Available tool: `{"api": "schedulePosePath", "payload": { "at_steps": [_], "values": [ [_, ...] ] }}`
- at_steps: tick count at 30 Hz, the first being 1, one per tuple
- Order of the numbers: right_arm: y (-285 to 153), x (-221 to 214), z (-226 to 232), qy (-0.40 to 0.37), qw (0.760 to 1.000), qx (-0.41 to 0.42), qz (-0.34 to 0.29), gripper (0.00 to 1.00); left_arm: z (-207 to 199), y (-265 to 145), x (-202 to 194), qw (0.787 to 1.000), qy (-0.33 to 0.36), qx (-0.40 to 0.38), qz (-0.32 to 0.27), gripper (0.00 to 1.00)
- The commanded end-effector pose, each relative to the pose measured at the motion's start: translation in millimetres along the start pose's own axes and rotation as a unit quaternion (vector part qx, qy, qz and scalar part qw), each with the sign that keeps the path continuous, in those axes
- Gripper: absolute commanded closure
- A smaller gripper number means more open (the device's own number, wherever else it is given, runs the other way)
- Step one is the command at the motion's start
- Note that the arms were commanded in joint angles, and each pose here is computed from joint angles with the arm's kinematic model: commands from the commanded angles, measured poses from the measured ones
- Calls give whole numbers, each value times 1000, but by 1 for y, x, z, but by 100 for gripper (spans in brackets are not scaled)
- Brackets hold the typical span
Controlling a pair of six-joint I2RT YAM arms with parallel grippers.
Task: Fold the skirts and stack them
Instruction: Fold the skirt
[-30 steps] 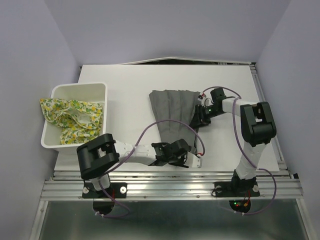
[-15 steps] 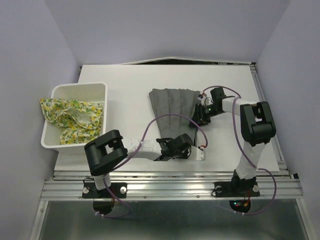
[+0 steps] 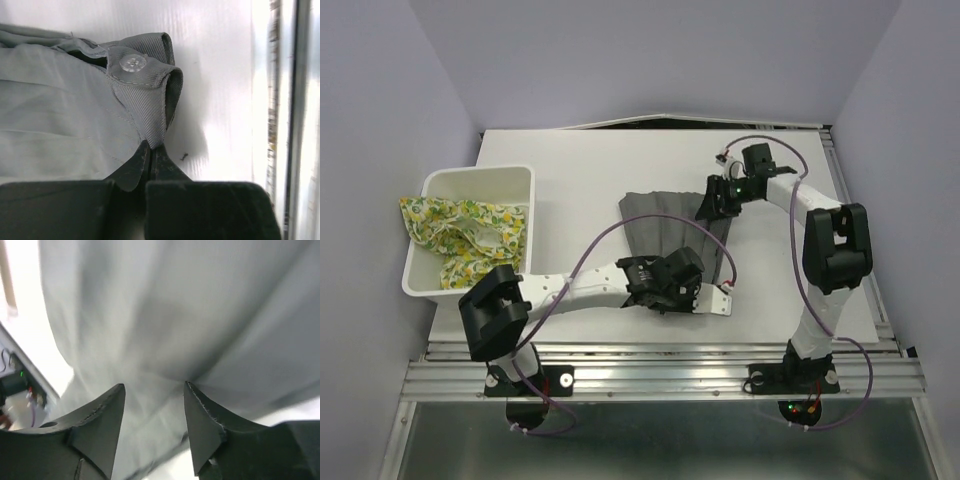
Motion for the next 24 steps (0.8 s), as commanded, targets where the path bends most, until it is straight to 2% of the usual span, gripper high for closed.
{"api": "schedulePosePath", "payload": {
  "at_steps": [1,4,5,9,10,12,13,14,16,18,21,24],
  "values": [
    [-32,67,29,-94,991,-20,-90,41,-22,-45,27,996,4,-80,-39,100],
    [-25,89,21,-110,989,-33,-94,31,-30,-66,37,991,15,-121,-52,100],
    [-25,99,22,-113,988,-33,-97,30,-26,-75,47,990,18,-121,-65,100],
    [8,95,-7,-114,992,-30,-46,30,-20,-95,60,988,15,-133,-72,100],
    [24,92,-10,-117,993,-17,-27,31,-20,-94,55,988,11,-145,-58,100],
    [35,81,-10,-119,993,2,-2,35,-7,-100,62,988,17,-139,-59,100],
    [44,71,-6,-119,993,15,16,36,1,-97,53,988,3,-148,-43,100],
    [48,64,-4,-125,992,20,25,38,18,-103,61,990,2,-132,-55,100],
    [56,46,-3,-122,991,27,48,41,45,-103,51,991,-17,-124,-51,100],
    [62,33,-2,-116,990,35,69,46,71,-110,57,994,-6,-93,-57,100],
    [67,19,-1,-98,990,60,85,53,102,-99,47,998,29,-42,-23,100],
    [70,12,5,-92,988,76,95,60,116,-92,40,998,54,-12,-5,100]
  ]
}}
Point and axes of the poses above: each gripper's point midway between its finger pads, its own y axis out along the fingers, its own z axis along the line the jaws close on, x = y × z, the point moved 2 cm from there along -y, back along the fingers, and after that the axes turned 3 degrees about y, right-handed, at the moved point
